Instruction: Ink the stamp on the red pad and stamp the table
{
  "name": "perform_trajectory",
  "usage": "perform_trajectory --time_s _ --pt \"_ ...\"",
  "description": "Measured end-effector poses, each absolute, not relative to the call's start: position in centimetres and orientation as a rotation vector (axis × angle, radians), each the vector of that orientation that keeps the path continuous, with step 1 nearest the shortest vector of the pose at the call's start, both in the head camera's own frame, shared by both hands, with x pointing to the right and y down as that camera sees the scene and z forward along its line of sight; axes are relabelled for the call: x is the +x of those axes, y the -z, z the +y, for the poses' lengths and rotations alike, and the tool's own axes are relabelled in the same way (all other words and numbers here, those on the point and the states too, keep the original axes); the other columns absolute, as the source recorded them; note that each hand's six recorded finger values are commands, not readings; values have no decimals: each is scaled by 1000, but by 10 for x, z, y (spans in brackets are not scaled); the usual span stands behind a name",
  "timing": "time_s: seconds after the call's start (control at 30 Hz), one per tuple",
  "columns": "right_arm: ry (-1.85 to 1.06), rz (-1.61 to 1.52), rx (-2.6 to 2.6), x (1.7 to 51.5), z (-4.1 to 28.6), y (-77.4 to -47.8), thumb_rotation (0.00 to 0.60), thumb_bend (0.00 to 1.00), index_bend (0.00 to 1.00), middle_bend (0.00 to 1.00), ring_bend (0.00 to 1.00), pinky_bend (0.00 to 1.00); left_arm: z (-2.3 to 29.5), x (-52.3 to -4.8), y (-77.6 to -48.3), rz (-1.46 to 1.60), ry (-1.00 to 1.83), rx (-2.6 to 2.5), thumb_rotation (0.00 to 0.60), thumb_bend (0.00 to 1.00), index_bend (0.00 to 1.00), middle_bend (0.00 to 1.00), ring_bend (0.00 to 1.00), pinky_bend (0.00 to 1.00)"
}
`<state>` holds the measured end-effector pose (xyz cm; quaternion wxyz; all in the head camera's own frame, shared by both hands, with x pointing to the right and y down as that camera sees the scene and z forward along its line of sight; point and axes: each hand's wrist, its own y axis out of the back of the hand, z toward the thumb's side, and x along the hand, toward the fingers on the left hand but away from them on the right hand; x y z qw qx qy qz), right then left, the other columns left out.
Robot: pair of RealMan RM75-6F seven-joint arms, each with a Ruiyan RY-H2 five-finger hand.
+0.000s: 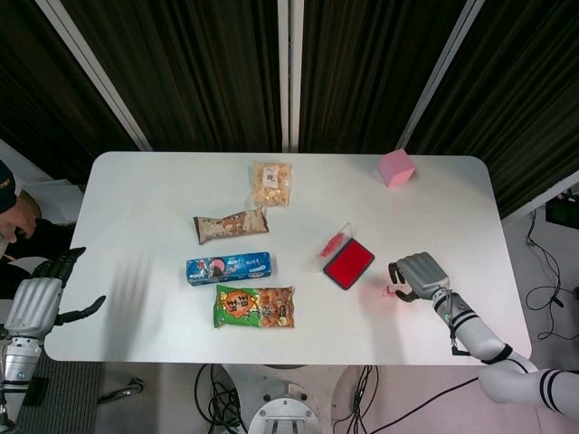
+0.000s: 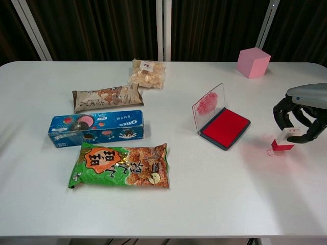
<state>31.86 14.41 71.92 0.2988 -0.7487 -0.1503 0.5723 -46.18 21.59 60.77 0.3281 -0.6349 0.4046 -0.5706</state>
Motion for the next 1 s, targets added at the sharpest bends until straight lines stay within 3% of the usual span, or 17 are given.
perform_trajectory --time_s 0.73,1.0 --pt "-1534 -344 -1997 311 150 -730 600 323 619 547 654 822 217 -466 -608 1070 1492 -1659 222 166 90 119 118 207" --pt "-1538 -308 -1996 313 152 -729 600 287 455 454 635 822 217 -466 -607 1073 1493 -1660 247 167 90 118 118 207"
